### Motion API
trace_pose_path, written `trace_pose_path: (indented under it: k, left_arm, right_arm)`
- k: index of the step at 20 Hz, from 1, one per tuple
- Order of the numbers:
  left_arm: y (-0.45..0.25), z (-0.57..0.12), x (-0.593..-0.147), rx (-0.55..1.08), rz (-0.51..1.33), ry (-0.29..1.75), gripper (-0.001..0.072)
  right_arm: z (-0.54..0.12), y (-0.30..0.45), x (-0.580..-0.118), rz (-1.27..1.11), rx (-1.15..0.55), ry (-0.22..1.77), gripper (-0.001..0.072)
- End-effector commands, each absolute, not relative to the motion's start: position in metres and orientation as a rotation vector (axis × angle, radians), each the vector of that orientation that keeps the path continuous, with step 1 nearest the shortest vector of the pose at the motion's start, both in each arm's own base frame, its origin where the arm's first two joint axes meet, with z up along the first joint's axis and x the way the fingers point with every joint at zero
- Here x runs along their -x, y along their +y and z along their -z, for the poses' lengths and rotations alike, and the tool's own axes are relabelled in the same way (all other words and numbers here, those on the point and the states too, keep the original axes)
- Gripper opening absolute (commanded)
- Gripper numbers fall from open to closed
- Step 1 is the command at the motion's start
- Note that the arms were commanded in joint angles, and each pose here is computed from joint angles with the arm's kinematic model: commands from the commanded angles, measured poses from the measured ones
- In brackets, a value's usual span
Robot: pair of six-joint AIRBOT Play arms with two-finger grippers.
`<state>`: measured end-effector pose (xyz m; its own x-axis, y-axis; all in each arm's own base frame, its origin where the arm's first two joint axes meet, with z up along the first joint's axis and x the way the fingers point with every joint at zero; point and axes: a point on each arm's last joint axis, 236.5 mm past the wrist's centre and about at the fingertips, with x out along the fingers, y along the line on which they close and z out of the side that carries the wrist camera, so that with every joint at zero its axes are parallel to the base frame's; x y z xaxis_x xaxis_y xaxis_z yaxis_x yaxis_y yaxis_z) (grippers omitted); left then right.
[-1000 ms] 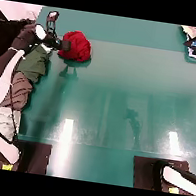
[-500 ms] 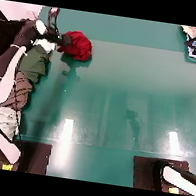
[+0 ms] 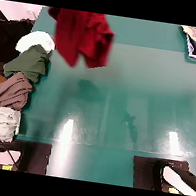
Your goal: Fold the shirts.
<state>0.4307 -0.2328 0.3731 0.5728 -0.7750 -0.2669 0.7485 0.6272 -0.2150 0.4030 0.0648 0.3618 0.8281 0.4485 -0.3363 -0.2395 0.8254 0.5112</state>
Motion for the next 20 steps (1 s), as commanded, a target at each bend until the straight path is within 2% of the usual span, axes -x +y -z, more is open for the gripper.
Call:
trace_pose_path:
  k: [1,3,5,8,9,10,11,12,17,20]
  left_arm:
    - [-0.271,-0.389,-0.342,0.014,1.102,0.361,0.0021]
    - [-0.287,-0.347,-0.328,-0.044,1.148,0.491,0.0021]
    - [-0.297,-0.296,-0.335,-0.083,1.119,0.602,0.0021]
    - [-0.304,-0.214,-0.348,-0.040,1.070,0.782,0.0022]
    - [-0.299,-0.186,-0.354,-0.029,1.035,0.843,0.0148]
    - [-0.292,-0.165,-0.359,-0.026,0.995,0.897,0.0471]
    - [-0.276,-0.149,-0.366,-0.013,0.923,0.957,0.0635]
    - [-0.258,-0.142,-0.372,-0.006,0.868,0.997,0.0610]
    - [-0.167,-0.110,-0.357,0.131,0.705,1.212,0.0609]
    - [-0.153,-0.046,-0.302,0.217,0.662,1.380,0.0609]
  right_arm:
    - [-0.378,0.065,-0.394,-0.377,-0.461,0.415,0.0019]
    - [-0.384,0.066,-0.387,-0.380,-0.453,0.399,0.0018]
    - [-0.392,0.068,-0.379,-0.383,-0.445,0.379,0.0018]
    - [-0.399,0.070,-0.369,-0.390,-0.433,0.367,0.0019]
    - [-0.399,0.072,-0.364,-0.395,-0.427,0.373,0.0018]
    - [-0.398,0.073,-0.361,-0.398,-0.423,0.382,0.0018]
    - [-0.396,0.075,-0.359,-0.402,-0.420,0.394,0.0019]
    - [-0.393,0.075,-0.358,-0.404,-0.418,0.404,0.0018]
    - [-0.385,0.078,-0.353,-0.415,-0.403,0.444,0.0018]
    - [-0.385,0.078,-0.354,-0.417,-0.393,0.442,0.0018]
